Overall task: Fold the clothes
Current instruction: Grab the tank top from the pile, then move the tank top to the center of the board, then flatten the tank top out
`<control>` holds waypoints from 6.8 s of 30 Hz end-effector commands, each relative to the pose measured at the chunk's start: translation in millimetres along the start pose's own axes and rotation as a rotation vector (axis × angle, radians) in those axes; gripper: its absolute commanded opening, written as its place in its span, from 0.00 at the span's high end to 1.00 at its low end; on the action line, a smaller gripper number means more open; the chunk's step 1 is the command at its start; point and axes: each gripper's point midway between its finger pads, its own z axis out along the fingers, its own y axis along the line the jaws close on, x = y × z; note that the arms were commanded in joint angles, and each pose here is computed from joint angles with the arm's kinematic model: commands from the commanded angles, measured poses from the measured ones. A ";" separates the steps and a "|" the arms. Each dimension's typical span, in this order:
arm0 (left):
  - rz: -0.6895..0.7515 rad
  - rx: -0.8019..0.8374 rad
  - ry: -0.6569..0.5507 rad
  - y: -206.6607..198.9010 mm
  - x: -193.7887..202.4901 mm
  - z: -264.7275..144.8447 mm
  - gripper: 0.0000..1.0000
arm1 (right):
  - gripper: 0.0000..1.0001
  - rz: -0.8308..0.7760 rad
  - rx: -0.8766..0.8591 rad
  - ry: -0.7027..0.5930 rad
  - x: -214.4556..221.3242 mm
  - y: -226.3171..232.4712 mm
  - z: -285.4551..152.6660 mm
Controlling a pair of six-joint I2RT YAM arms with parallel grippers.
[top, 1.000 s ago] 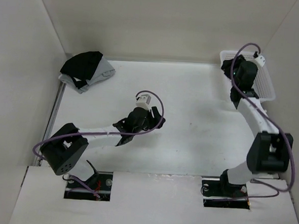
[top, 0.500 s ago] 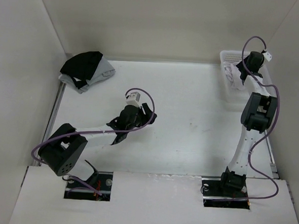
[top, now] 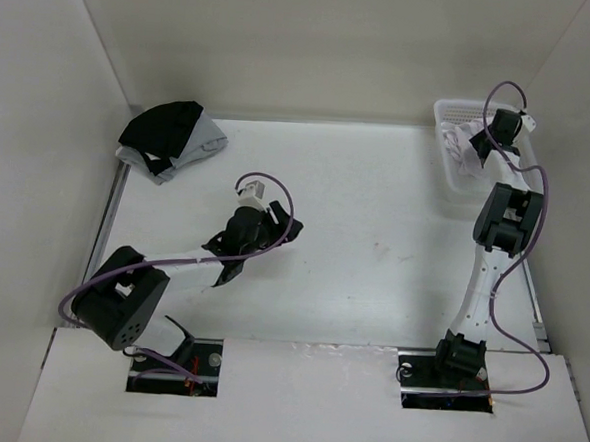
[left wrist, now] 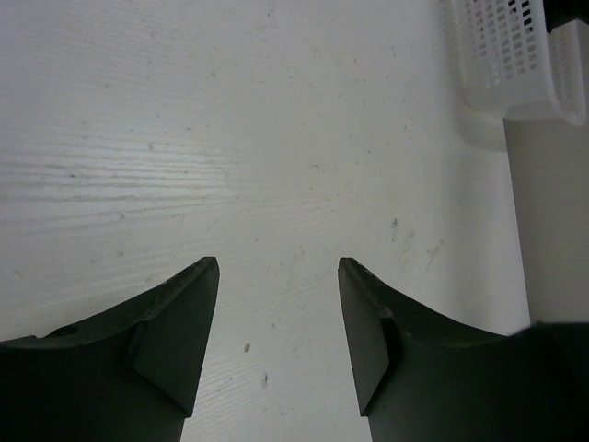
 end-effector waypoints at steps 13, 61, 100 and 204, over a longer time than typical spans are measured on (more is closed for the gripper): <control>-0.089 0.052 -0.140 10.3 -51.1 -26.2 0.47 | 0.58 0.021 0.023 0.035 -3.4 4.8 -17.5; -0.117 0.124 -0.305 -9.7 -112.2 -68.5 0.50 | 0.99 0.105 -1.269 -0.488 -175.6 216.5 -645.6; 0.127 -0.342 0.081 81.2 37.6 -50.5 0.51 | 0.57 0.009 -0.626 0.322 201.0 149.2 -318.1; -0.022 -0.461 0.018 108.2 51.6 -131.0 0.74 | 0.71 -0.825 -0.728 0.557 408.4 70.5 -526.9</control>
